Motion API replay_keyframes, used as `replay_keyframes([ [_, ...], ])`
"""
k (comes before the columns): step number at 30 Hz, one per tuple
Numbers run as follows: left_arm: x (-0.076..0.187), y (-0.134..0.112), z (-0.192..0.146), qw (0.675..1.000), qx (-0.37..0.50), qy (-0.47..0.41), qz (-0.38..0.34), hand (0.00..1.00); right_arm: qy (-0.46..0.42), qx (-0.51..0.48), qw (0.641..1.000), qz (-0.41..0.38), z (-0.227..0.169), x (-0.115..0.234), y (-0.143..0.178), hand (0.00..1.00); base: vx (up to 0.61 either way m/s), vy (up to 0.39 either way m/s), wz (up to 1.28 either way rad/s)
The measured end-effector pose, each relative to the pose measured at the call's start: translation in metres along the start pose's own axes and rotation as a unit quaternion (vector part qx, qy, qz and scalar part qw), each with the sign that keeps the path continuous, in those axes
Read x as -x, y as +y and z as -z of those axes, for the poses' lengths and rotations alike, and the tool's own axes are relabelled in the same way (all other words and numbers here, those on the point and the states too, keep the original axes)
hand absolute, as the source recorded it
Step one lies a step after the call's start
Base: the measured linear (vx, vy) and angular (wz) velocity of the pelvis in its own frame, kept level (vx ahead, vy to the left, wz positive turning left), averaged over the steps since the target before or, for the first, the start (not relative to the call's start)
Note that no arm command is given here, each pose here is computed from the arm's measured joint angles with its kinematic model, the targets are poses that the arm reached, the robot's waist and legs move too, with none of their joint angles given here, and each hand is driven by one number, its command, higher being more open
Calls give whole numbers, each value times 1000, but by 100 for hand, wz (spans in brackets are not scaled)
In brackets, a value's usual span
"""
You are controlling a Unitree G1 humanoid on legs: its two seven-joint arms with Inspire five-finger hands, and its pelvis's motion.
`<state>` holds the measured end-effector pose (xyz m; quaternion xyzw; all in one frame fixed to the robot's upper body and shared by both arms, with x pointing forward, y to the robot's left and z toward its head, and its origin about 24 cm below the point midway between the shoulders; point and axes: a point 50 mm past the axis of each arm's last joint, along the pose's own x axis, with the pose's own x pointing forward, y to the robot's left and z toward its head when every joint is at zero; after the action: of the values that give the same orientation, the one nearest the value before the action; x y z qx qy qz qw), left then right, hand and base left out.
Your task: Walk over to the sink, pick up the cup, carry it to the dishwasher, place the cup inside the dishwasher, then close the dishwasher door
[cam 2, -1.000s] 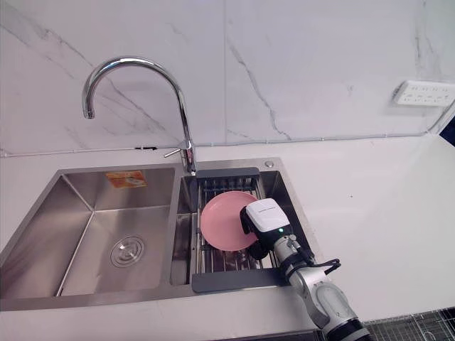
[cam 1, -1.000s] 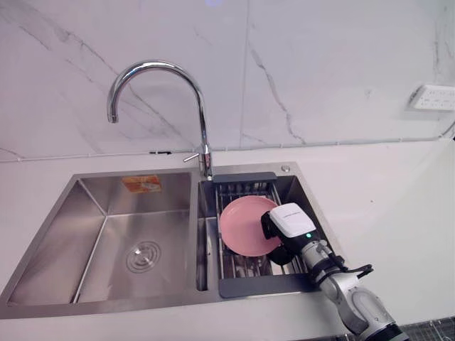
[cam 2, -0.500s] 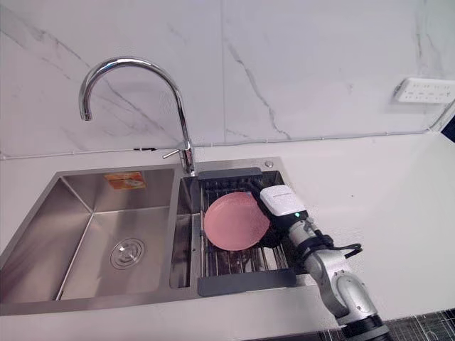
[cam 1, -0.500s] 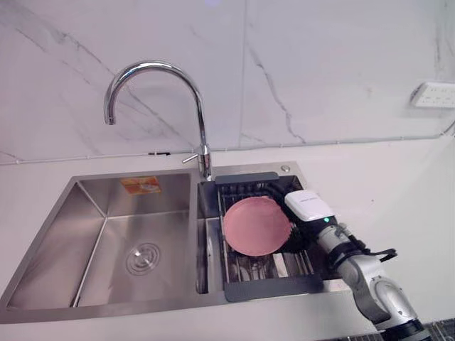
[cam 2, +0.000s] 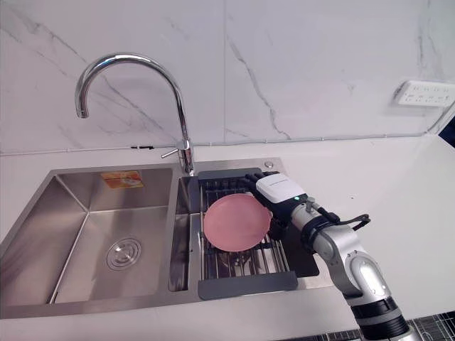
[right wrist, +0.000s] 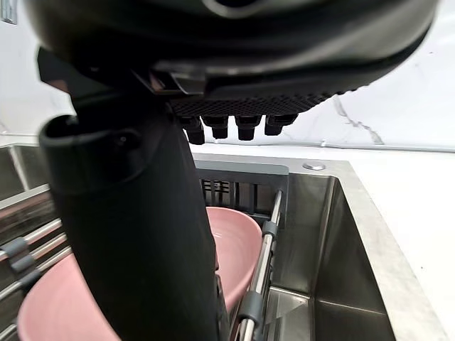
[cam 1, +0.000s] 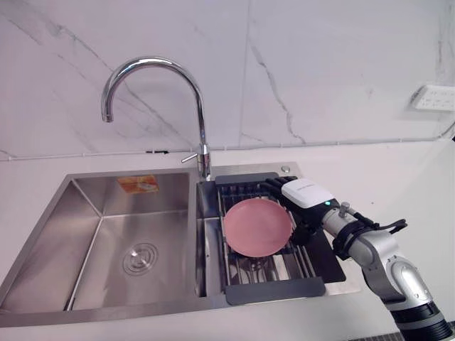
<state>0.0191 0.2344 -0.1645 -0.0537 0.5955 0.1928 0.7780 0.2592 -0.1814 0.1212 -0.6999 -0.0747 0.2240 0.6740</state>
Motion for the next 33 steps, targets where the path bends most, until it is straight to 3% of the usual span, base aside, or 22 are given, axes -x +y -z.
replay_keyframes([
  [15,0,7,-1,1000,5,-4,-8,100,-69,2,997,-41,-17,6,-15,100,0,0,-1],
  [33,0,12,-2,1000,11,-4,-14,100,-69,-19,993,-96,-22,19,13,100,-11,-7,-2],
])
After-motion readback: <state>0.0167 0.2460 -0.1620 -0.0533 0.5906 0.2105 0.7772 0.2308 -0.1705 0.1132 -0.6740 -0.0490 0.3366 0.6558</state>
